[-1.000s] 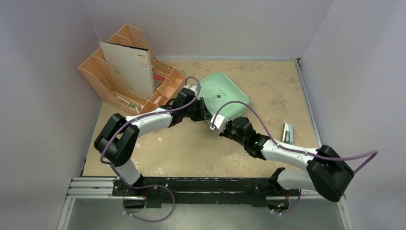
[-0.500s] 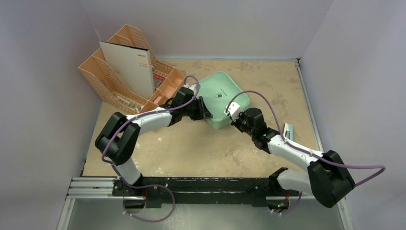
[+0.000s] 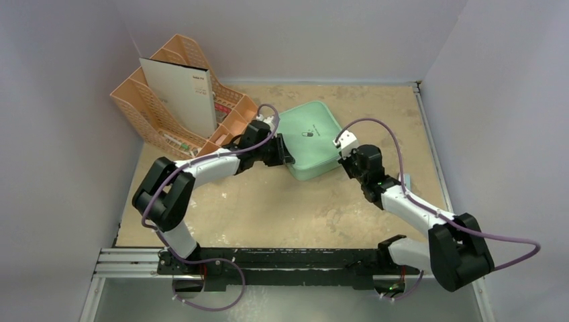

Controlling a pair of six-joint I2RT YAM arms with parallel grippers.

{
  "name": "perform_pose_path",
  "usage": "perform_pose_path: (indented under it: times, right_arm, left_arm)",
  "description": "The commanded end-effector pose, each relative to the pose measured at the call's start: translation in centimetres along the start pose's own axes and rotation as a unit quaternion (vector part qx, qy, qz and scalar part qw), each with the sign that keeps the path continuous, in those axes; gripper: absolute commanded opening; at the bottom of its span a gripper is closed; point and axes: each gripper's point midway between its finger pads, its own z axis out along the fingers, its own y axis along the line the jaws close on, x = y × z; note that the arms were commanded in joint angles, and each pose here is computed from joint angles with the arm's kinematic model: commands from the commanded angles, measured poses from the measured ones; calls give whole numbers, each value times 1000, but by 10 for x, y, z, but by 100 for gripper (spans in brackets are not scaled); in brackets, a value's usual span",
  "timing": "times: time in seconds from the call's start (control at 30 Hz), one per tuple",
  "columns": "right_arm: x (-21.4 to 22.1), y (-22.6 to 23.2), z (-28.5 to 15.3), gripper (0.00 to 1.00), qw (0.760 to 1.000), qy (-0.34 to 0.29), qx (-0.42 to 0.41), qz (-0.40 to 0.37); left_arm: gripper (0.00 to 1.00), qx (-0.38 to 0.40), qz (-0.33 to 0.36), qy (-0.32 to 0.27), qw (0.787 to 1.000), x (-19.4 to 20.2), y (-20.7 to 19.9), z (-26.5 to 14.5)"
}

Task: Organize the medicine kit
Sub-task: Zip the medicine box at the center of the board.

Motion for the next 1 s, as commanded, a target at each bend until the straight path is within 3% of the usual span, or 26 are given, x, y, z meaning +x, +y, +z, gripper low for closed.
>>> perform_pose_path:
  times: [0.0,0.13,0.3,0.43,0.5,0.67,0.97]
  right_arm:
    - [0,-35,-10,0,996,13,77,32]
    - [-8,-31,-19,0,996,2,67,60]
    - [-18,-13,-28,0,993,-29,25,112]
    - [-9,-1,-31,0,993,-1,-4,122]
    - [-11,8,-31,0,984,5,-17,178]
    - [-30,32,-29,0,970,-10,-67,235]
    - [-81,97,-24,0,961,-31,-138,237]
  left_arm:
    - [22,-194,24,66,978,37,103,-15]
    - [22,-166,45,34,984,7,82,-12]
    - [23,-137,84,-8,987,-59,45,-3]
    - [27,-115,106,-35,987,-95,13,-17]
    - [33,-111,110,-54,986,-104,4,-30]
    - [47,-79,87,-63,991,-96,-13,-56]
    - [50,21,-31,-47,998,-49,-30,-62]
